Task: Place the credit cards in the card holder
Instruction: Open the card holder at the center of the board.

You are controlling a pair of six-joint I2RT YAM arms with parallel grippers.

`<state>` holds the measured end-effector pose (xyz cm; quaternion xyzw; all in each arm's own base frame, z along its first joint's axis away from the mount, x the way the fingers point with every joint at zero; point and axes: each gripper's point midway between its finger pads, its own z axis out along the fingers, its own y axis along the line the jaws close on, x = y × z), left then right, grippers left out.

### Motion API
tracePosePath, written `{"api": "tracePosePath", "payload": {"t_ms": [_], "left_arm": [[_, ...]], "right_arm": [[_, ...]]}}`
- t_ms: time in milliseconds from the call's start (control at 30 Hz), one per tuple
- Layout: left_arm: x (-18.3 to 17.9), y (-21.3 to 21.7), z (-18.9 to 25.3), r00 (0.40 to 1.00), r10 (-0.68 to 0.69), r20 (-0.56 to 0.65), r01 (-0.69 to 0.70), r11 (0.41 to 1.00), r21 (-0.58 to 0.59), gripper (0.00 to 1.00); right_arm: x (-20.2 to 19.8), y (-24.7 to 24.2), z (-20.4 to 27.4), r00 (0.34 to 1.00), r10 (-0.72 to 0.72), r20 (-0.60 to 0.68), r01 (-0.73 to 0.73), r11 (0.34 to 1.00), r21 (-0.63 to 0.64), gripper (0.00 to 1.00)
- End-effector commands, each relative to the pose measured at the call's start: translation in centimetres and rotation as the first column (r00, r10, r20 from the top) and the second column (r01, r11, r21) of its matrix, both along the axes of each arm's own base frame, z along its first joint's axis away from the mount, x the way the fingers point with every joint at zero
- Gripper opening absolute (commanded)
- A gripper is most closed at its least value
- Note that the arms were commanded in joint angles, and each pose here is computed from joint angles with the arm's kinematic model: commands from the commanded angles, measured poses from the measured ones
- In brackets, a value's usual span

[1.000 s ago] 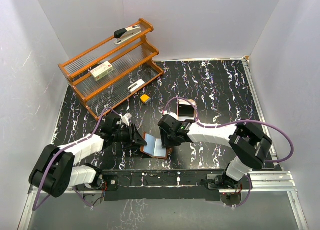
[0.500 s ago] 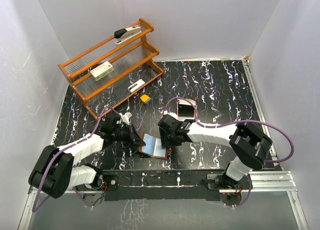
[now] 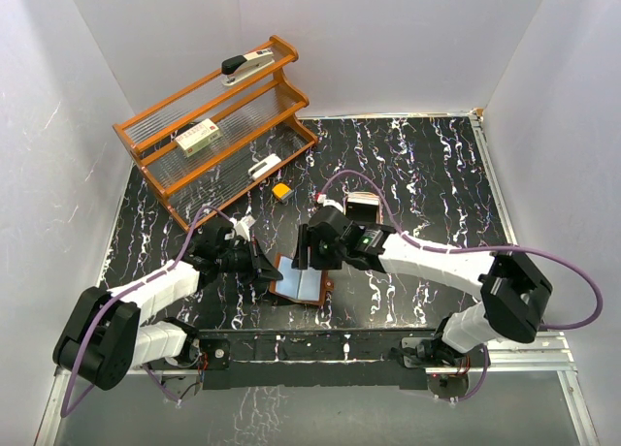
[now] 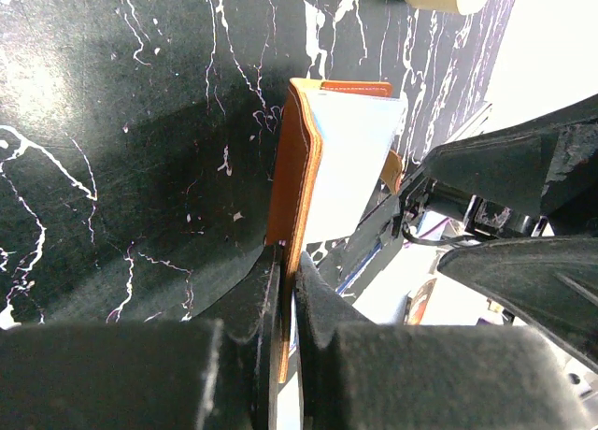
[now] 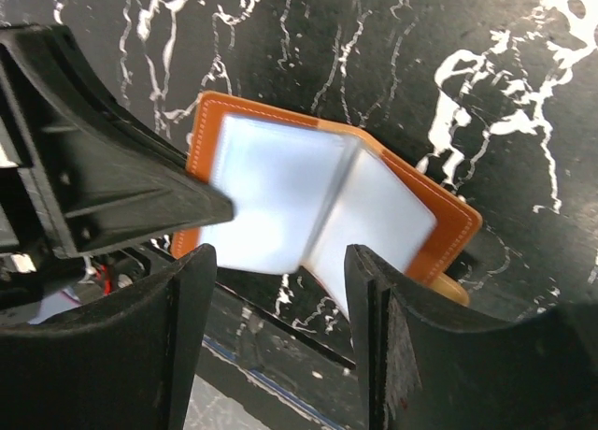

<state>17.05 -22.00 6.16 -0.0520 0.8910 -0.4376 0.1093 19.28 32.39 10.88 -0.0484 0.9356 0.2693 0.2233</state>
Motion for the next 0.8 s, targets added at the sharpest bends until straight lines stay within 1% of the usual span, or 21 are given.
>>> {"api": "tracePosePath", "payload": {"t_ms": [0,167,233,300,400,433,500,533,767], "left_arm": [[-0.1,-0.3,0.8,1.000,-0.012,0.021,0.013,1.000,-0.026,0.00],[-0.3,-0.3,0.7,1.000,-0.013,0.013,0.013,1.000,-0.025,0.00],[-0.4,-0.2,0.5,1.000,-0.012,0.008,0.012,1.000,-0.021,0.02],[-0.4,-0.2,0.4,1.000,-0.014,0.005,0.014,1.000,-0.022,0.01],[-0.5,-0.2,0.3,1.000,-0.016,0.001,0.016,1.000,-0.024,0.01],[-0.5,-0.2,0.3,1.000,-0.015,0.002,0.015,1.000,-0.024,0.02],[-0.5,-0.2,0.4,1.000,-0.014,0.003,0.014,1.000,-0.026,0.09],[-0.5,-0.2,0.3,1.000,-0.012,0.002,0.012,1.000,-0.026,0.11],[-0.6,-0.3,1.0,1.000,-0.017,0.015,0.018,0.999,-0.046,0.11]], "right_arm": [[1.7,3.5,3.0,0.999,-0.015,0.043,0.008,0.988,0.153,0.54],[2.0,4.7,1.1,1.000,-0.003,0.006,0.002,0.990,0.139,0.53],[2.1,5.1,0.3,1.000,-0.002,-0.005,0.003,0.990,0.140,0.53],[2.1,5.4,-0.4,1.000,-0.002,-0.017,0.005,0.990,0.140,0.53],[2.2,5.7,-1.4,0.999,-0.003,-0.033,0.007,0.991,0.136,0.50],[2.2,5.7,-1.8,0.999,-0.004,-0.038,0.009,0.991,0.131,0.50],[2.1,5.5,-2.5,0.999,-0.009,-0.044,0.014,0.992,0.121,0.49],[2.1,5.4,-2.9,0.999,-0.010,-0.048,0.016,0.993,0.117,0.49],[1.4,4.4,-5.0,0.997,-0.014,-0.075,0.019,0.997,0.072,0.46]]}}
